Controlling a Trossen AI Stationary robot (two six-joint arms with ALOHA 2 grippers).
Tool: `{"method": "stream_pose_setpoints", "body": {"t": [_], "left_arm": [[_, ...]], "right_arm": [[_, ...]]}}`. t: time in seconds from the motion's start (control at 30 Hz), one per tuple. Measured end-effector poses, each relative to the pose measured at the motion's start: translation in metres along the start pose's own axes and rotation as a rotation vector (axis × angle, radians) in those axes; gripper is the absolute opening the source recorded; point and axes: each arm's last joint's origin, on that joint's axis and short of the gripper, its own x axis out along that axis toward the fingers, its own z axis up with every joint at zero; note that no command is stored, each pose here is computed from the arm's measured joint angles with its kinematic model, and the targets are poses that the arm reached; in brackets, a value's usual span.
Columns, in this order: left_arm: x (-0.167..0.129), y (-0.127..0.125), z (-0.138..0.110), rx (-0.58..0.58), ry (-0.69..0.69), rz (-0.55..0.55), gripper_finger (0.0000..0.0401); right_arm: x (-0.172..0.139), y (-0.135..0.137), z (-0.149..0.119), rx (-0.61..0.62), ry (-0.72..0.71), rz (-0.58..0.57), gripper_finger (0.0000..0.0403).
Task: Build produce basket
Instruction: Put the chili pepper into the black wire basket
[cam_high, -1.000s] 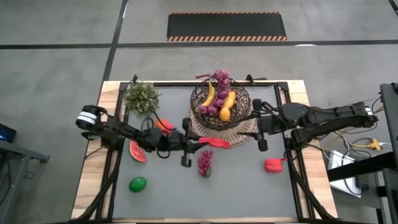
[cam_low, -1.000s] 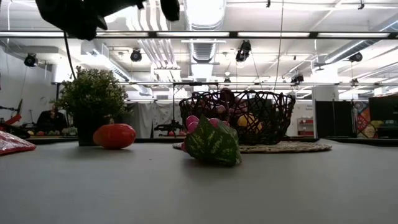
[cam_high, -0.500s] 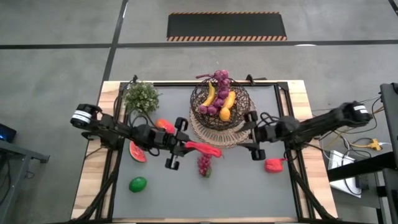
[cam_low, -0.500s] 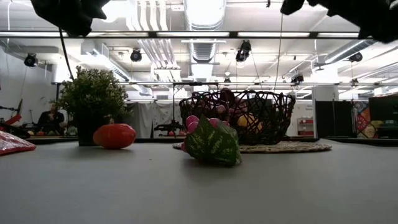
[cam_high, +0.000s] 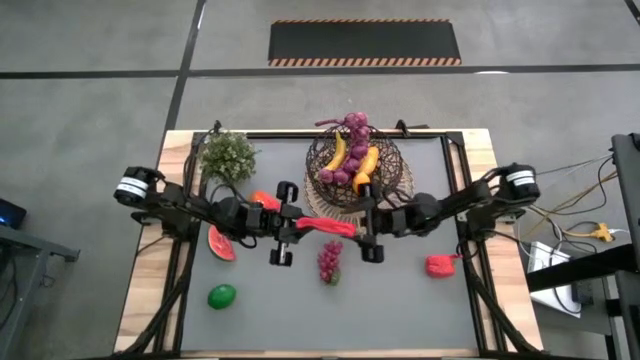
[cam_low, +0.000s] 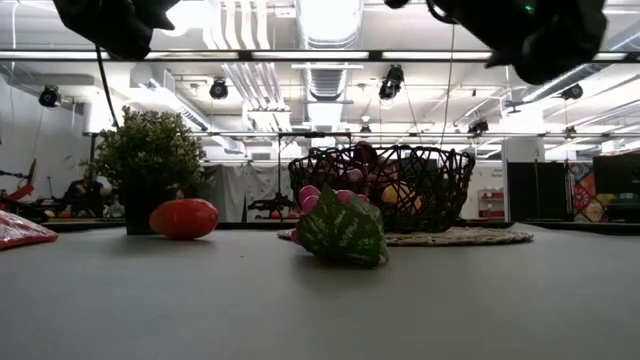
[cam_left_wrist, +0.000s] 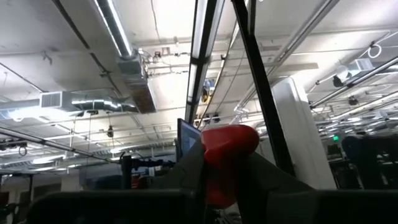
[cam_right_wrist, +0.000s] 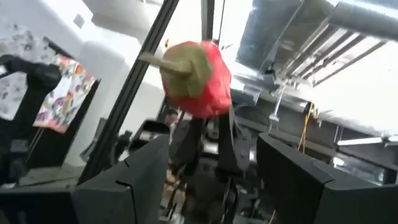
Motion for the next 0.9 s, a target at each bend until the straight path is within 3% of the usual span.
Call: {"method": "stream_pose_setpoints", "body": {"t": [0.2, 0.47, 0.57, 0.77, 0.9], "left_arm": [[-0.001, 0.0, -0.001, 0.001, 0.005, 0.003, 0.0036], [-0.006, 0.003, -0.005, 0.008, 0.031, 0.016, 0.0036], [-0.006, 0.005, -0.005, 0.011, 0.037, 0.024, 0.0036], [-0.006, 0.005, -0.007, 0.015, 0.053, 0.024, 0.0036], [-0.006, 0.004, -0.008, 0.007, 0.071, 0.018, 0.0048]], "right_arm": [[0.019, -0.003, 0.004, -0.009, -0.071, 0.044, 0.0221], [0.021, -0.006, 0.013, 0.022, -0.114, 0.062, 0.0213], [0.022, -0.006, 0.014, 0.024, -0.113, 0.055, 0.0188], [0.021, -0.007, 0.013, 0.024, -0.102, 0.023, 0.0089], [0.021, -0.006, 0.012, 0.022, -0.085, 0.032, 0.0084]]}}
